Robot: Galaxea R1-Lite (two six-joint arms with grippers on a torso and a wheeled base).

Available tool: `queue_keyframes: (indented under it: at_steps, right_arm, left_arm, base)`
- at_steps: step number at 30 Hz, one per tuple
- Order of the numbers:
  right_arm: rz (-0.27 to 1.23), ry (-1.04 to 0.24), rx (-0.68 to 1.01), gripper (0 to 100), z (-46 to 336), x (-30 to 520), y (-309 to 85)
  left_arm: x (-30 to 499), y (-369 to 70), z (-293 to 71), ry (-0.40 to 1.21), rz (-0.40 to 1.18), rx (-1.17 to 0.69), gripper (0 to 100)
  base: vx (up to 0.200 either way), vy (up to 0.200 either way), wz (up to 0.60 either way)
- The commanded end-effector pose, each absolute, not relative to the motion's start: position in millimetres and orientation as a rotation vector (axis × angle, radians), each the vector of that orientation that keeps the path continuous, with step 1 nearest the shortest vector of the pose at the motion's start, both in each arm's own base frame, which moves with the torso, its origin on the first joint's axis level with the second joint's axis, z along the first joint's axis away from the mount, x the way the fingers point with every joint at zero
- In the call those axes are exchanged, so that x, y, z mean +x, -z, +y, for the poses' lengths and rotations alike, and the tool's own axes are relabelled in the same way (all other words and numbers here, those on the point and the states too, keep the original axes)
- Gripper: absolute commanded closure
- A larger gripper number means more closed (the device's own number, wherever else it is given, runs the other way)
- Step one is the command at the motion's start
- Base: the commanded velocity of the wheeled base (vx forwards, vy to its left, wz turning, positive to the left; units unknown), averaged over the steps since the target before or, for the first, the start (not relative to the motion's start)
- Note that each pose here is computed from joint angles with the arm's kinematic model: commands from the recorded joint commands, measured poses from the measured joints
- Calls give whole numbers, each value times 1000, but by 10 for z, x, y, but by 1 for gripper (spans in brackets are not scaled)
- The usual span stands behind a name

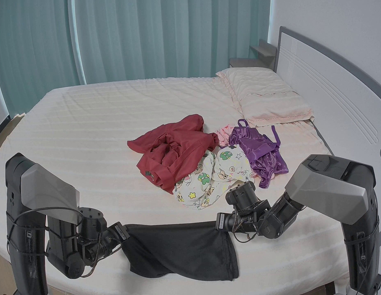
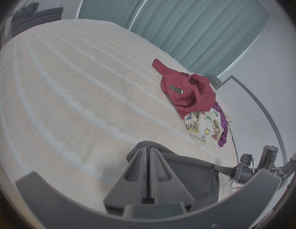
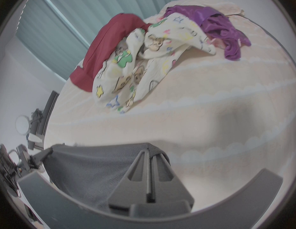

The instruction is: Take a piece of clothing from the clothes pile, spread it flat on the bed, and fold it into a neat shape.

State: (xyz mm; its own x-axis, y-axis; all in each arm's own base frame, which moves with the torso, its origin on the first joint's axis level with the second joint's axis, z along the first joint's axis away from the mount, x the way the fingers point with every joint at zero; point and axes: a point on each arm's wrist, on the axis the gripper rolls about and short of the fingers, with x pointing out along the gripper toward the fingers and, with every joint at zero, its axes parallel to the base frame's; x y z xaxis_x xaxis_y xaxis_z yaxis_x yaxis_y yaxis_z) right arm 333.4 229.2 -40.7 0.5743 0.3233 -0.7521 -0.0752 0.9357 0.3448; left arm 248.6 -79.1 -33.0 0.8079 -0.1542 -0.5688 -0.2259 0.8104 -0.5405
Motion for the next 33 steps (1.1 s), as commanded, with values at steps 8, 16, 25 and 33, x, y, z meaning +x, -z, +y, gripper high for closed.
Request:
queue_keyframes:
  at_steps: [8,16,25,33]
  right_arm:
    - [896,-173,341,100,2135,3442,307]
    - [868,-191,347,100,2164,3475,410]
    - [864,-212,349,0,2208,3458,446]
    - [835,-185,387,0,2018,3410,187]
  left_arm:
    - [2541,465,-759,-61,653,-626,100]
    - [2605,574,-765,-56,661,-581,100]
    - [2652,607,-774,-52,652,-566,0]
    - [2383,207,-701,-15,635,-597,0]
  base:
    - [0,0,0]
    - [0,0,0]
    - [0,0,0]
    - [0,0,0]
